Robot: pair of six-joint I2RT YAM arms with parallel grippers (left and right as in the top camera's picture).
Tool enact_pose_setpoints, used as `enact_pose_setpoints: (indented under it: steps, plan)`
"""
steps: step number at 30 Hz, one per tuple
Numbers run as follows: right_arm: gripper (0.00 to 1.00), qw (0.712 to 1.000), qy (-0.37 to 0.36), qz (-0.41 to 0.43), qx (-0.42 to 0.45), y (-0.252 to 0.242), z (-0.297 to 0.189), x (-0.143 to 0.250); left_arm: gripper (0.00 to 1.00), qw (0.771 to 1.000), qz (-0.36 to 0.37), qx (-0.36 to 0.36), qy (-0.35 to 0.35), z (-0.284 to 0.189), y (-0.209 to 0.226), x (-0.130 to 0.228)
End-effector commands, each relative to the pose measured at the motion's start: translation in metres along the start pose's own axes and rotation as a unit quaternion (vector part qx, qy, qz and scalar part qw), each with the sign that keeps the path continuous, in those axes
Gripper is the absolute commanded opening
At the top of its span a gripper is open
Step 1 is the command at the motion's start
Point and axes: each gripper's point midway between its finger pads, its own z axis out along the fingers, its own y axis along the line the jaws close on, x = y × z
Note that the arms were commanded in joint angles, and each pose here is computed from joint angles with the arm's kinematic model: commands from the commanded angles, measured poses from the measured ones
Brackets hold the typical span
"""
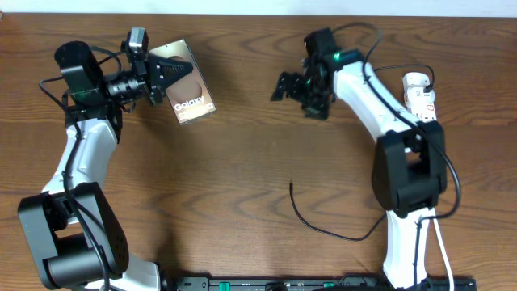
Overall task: Plug charger to phone and switch on socket
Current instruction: 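Move the right gripper over the black cable's plug end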
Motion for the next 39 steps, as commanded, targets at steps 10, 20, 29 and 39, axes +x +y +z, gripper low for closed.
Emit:
enact_pose_setpoints:
  steps: [10,20,29,39]
  plan:
    - [0.99,0.971,-0.084,-0.024,0.222,-0.066,-0.093,-0.003,0.07,0.997,0.026,0.017,0.074,0.034,0.024,0.034]
    - [0.99,0.971,-0.013,-0.089,0.220,-0.051,-0.075,0.038,0.07,0.992,-0.002,0.018,0.125,0.067,0.071,0.066]
    - [0.99,0.974,0.099,-0.187,0.084,-0.018,-0.032,0.085,0.07,0.990,0.012,0.022,0.141,0.077,0.073,0.076]
    - [0.99,0.968,0.165,-0.184,0.051,-0.031,-0.002,0.120,0.07,0.990,0.018,0.023,0.141,0.077,0.074,0.076]
